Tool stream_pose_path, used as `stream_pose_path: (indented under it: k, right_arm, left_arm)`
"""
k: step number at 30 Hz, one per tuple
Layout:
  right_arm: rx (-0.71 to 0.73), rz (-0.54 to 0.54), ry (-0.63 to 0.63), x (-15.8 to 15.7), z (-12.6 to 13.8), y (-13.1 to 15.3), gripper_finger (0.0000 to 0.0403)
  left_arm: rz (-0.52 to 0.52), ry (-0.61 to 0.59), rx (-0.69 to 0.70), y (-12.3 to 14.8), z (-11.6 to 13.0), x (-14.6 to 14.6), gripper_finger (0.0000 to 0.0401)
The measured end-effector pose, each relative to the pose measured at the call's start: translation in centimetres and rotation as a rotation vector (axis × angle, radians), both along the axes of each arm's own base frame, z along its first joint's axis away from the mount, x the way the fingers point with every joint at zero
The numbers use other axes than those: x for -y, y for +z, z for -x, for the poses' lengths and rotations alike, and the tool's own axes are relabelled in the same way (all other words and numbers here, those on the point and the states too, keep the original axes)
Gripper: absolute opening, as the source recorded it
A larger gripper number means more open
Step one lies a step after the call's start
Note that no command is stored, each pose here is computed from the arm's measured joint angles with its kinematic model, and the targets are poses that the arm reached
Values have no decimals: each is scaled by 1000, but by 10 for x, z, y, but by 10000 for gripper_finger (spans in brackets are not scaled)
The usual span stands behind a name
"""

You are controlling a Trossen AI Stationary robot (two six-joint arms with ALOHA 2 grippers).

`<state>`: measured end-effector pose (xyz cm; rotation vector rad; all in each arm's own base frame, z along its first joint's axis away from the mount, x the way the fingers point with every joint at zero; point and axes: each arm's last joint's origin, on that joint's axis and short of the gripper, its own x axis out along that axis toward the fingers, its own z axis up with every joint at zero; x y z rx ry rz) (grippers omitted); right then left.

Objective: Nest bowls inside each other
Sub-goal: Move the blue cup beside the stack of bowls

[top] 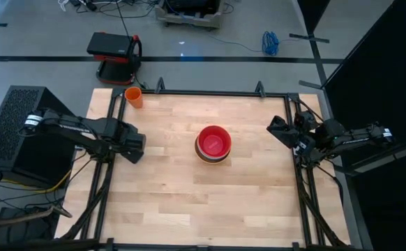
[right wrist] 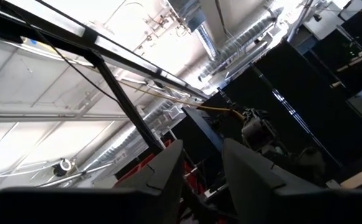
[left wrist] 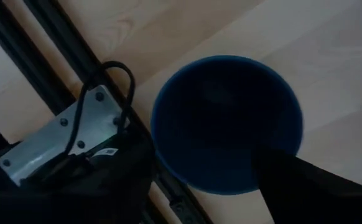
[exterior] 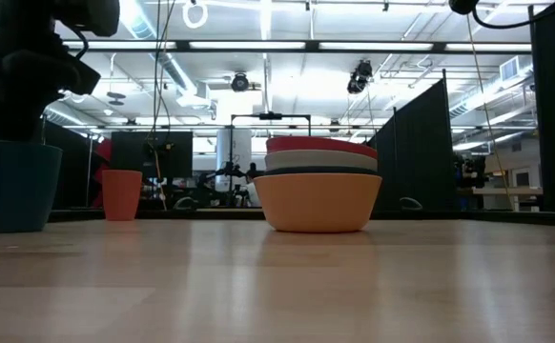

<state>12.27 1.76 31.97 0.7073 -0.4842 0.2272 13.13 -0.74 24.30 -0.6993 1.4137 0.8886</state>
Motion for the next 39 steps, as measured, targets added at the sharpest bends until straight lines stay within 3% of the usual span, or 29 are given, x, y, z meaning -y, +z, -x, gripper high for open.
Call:
stream_pose_path:
  k: [7, 24, 30, 39]
  right_arm:
    - [1, 3, 5, 0, 0, 0, 88]
    - [8, 2, 6, 0, 0, 1, 82]
    - [14, -2, 7, 0, 1, 1, 88]
    - [14, -2, 7, 0, 1, 1, 96]
  left_arm:
    - [-2, 32, 6, 0, 0, 0, 141]
    - [-9, 33, 28, 0, -2, 0, 7]
    - [-66, 82, 39, 0, -2, -2, 45]
    - [-76, 91, 23, -1, -1, -3, 158]
